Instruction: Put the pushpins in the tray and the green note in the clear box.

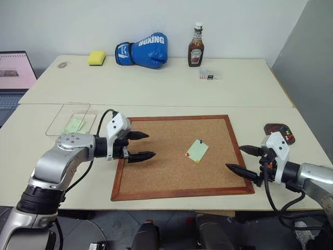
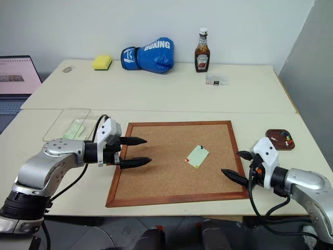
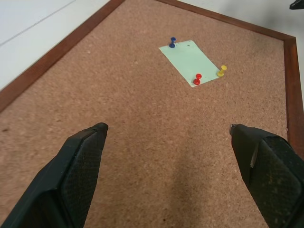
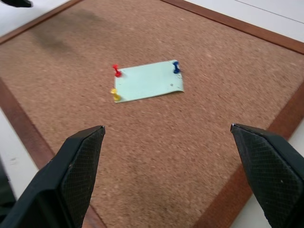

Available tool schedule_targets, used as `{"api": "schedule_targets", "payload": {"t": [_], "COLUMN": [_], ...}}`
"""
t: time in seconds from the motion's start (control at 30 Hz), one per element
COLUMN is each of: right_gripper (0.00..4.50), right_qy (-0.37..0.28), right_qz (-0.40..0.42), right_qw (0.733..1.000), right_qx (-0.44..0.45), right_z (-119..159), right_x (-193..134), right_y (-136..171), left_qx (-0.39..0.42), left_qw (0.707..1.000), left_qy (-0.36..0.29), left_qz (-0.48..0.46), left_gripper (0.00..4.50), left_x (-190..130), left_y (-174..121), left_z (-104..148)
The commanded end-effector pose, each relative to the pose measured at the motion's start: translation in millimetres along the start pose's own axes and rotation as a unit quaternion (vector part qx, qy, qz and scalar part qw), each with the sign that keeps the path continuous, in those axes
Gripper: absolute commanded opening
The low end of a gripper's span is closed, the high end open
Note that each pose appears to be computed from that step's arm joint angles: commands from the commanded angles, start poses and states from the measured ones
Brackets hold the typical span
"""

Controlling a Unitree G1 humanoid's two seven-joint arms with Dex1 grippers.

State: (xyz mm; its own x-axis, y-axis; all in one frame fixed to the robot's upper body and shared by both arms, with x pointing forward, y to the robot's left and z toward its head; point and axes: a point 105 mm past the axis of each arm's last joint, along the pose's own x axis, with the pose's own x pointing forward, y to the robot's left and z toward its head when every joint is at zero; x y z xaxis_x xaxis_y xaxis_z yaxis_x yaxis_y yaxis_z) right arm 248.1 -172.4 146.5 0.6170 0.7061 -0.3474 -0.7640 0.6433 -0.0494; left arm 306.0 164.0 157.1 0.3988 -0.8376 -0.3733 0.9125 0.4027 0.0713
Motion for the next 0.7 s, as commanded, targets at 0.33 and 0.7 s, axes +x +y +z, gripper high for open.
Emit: {"api": "schedule_targets", "payload": {"t": [0.33, 0.7], "right_gripper": [4.5, 4.5], "right_qy": [-0.009, -0.033], "right_qz": [-0.023, -0.097], "right_qw": [1.0, 0.994], "right_qx": [-0.018, -0.04], "right_z": [12.3, 11.9], "right_x": [-9.8, -1.3], "right_y": [-15.5, -37.6], "left_qx": [0.033, 0.034], "left_qw": [0.999, 0.997], "left_qy": [-0.022, -0.068], "left_qz": [0.019, 0.025], "left_gripper": [4.36, 4.03], "left_x": [5.1, 14.9], "left_y": [7.0, 11.9], "left_z": [9.4, 26.3]}}
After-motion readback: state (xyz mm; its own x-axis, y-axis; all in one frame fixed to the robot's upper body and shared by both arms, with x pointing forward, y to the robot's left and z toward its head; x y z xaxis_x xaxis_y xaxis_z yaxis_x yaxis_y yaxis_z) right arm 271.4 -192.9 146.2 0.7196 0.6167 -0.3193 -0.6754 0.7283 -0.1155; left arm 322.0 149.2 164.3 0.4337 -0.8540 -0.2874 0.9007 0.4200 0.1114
